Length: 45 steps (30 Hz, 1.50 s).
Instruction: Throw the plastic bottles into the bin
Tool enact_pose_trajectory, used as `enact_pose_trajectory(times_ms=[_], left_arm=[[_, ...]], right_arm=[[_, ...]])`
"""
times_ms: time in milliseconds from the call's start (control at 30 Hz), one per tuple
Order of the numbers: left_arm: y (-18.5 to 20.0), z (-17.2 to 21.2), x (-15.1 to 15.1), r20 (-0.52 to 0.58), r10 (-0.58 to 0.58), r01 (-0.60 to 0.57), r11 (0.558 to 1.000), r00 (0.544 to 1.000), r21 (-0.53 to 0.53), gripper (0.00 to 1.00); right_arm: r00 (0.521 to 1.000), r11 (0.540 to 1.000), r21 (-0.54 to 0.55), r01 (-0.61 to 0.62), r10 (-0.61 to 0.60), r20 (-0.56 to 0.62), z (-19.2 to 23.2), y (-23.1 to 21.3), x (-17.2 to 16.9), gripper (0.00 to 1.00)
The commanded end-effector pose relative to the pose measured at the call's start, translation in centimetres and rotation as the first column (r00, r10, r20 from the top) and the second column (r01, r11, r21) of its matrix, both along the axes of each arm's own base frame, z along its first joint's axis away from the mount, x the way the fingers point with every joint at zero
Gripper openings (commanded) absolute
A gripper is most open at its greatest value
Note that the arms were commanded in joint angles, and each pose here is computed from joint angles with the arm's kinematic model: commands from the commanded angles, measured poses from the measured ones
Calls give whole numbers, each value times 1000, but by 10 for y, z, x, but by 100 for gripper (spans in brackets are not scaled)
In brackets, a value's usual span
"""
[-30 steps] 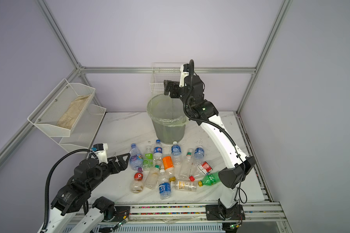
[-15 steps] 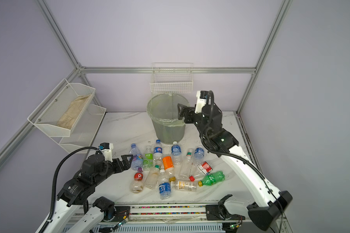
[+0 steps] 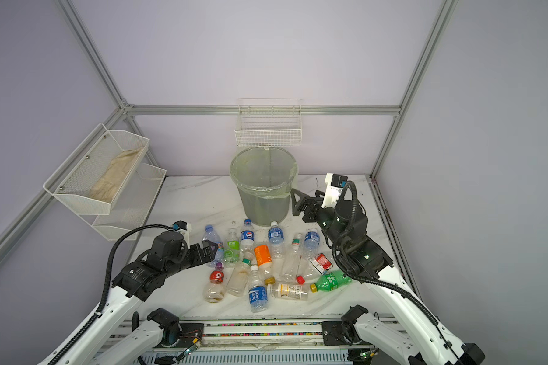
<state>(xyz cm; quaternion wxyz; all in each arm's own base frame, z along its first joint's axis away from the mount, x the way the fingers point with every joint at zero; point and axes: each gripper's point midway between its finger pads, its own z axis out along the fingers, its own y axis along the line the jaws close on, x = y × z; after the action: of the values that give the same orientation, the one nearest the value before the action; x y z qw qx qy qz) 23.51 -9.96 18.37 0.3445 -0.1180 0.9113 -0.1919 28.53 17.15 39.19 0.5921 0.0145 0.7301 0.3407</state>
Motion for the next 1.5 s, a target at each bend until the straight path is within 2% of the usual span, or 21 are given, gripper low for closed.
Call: enact_pose_trajectory(times_ms=[0, 200, 400, 800, 1167, 1467], left_arm=[[5, -12, 8, -13, 74, -74, 997, 997, 3, 100], [14, -18, 22, -14, 137, -136, 989, 991, 52, 100], [23, -40, 45, -115, 185, -181, 983, 976, 44, 100], [44, -80, 83, -238, 253, -228, 965, 938, 126, 100], [42, -91, 96, -265, 246, -221, 968, 932, 121, 100], [45, -103, 95, -286, 255, -219, 964, 924, 150, 100]], right_arm=[[997, 995, 77, -64, 61, 37, 17, 7, -9, 97], [996, 997, -3, -77, 77, -37, -10, 16, -1, 97], [993, 994, -51, -100, 96, -64, -20, 21, 2, 96], [991, 987, -116, -108, 98, -94, -35, 16, -5, 92], [991, 988, -112, -108, 97, -95, -37, 13, -10, 90], [986, 982, -172, -82, 54, -158, -60, 10, -3, 87]])
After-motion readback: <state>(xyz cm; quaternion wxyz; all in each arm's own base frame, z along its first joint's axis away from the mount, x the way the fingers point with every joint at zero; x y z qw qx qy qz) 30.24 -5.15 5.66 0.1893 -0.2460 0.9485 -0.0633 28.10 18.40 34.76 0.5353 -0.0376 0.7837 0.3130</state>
